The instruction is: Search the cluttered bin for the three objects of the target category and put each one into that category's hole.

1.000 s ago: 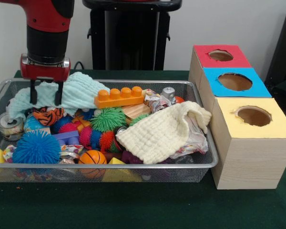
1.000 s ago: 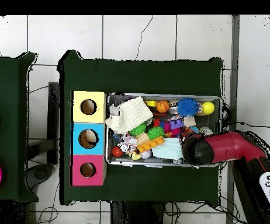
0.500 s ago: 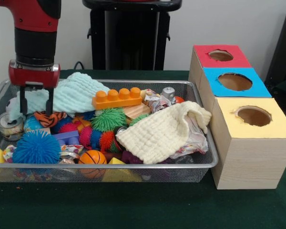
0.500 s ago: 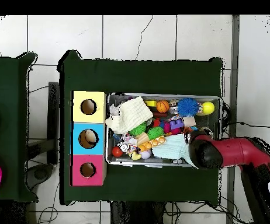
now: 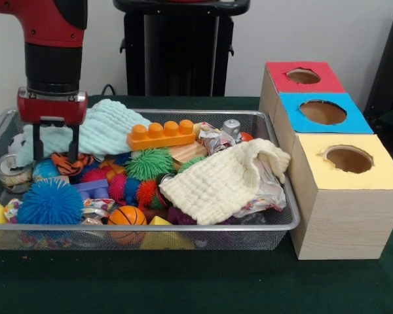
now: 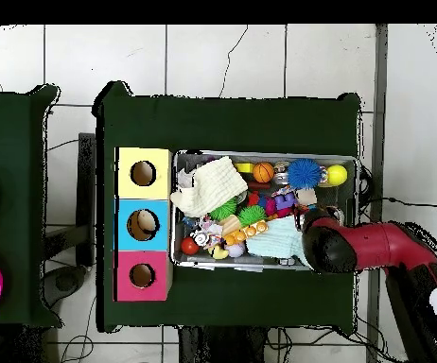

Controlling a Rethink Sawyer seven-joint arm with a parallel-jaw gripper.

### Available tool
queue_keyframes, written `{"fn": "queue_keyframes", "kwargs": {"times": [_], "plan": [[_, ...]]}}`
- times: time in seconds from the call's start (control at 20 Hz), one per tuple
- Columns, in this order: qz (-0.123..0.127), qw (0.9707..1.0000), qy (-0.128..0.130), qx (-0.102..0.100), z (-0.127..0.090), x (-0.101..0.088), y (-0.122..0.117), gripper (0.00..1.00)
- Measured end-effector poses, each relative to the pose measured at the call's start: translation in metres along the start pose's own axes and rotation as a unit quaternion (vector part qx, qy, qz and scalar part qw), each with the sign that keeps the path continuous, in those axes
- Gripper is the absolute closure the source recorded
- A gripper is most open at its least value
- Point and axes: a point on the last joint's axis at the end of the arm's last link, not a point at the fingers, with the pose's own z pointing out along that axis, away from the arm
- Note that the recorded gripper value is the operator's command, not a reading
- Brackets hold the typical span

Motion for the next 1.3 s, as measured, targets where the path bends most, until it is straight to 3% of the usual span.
{"fn": "queue_keyframes", "kwargs": {"times": [0.25,0.95,1.3], "plan": [[0.004,1.0000,-0.001,-0.008,0.000,-0.002,0.006,0.00],[0.013,0.9987,0.019,-0.045,0.027,0.020,0.034,0.00],[0.014,0.9986,0.009,-0.051,0.031,0.020,0.039,0.00]]}}
